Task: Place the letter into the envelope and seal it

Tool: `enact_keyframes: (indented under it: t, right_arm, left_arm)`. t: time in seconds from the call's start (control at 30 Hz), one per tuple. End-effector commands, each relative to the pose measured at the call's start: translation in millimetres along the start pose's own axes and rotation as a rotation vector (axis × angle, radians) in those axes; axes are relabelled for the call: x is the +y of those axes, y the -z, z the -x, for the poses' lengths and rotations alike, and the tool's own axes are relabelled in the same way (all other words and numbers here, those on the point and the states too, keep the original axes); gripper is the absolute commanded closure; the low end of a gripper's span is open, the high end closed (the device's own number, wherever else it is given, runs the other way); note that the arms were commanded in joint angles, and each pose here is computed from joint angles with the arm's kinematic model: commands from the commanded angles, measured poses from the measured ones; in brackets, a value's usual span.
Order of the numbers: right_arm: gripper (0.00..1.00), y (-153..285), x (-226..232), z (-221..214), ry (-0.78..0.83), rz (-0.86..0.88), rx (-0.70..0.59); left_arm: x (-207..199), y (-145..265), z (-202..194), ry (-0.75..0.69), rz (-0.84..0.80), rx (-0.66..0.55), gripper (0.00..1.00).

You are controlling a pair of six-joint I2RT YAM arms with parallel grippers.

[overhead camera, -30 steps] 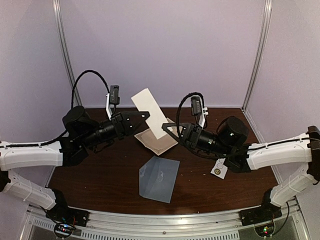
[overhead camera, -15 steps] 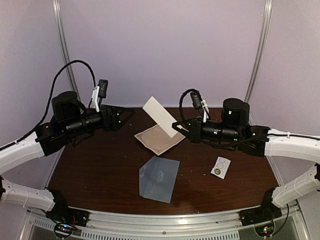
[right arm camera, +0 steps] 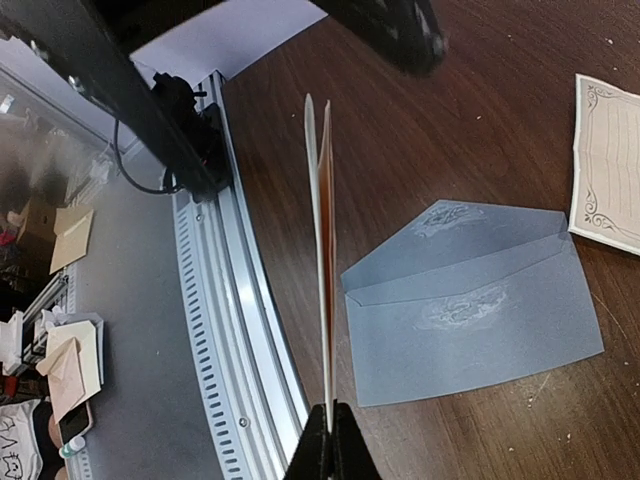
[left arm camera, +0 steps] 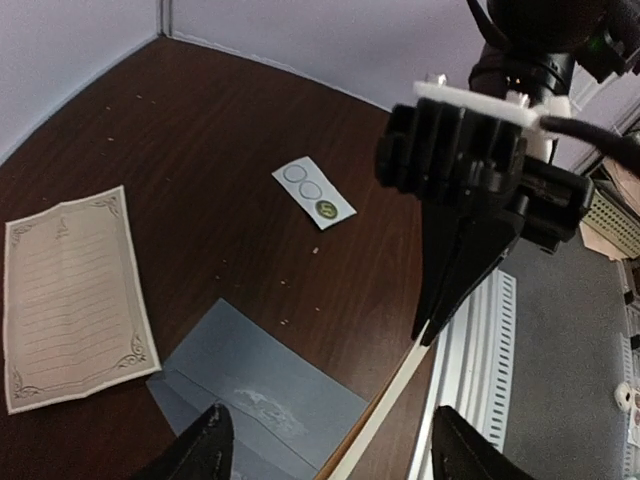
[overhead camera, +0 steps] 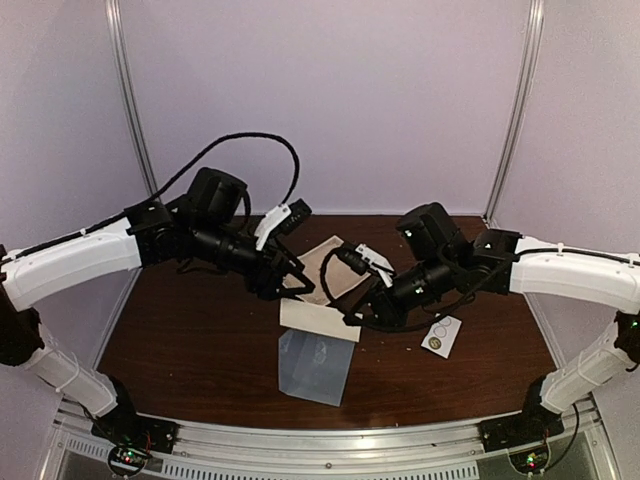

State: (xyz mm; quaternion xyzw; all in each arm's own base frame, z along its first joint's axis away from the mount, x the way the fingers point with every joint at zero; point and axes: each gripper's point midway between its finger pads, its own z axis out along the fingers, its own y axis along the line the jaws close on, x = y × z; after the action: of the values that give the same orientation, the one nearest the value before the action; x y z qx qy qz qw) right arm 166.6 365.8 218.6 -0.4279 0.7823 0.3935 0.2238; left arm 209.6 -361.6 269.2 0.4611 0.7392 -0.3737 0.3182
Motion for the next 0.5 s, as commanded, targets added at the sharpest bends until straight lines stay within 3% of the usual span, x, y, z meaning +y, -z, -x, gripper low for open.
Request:
enact_keyframes:
  t: [0.0,0.13,0.33,0.47]
  right_arm:
    - [1.0,2.2,19.1,-3.1,0.061,0.073,0.061]
    - [1.0,-1.9,20.2,-5.7,0.074,0.08,0.089]
    - [1.0,-3.2,21.0,-5.5,0.089,0.085,0.098]
    - [1.0,-2.4,22.6,-5.3,0.095,0.089,0.097]
  left_arm:
    - [-36.1,-18.5,-23.7,-0.068,-0.182,0.123,0.36]
    - [-46.0,-30.5,-33.2,-0.054,-0.25,0.159,0.46]
    - [-46.2,-40.4,-44.3,-0.061,-0.279,0.2,0.76]
    - [-46.8,-43.1,-48.5,-0.053,-0.291,0.213,0.78]
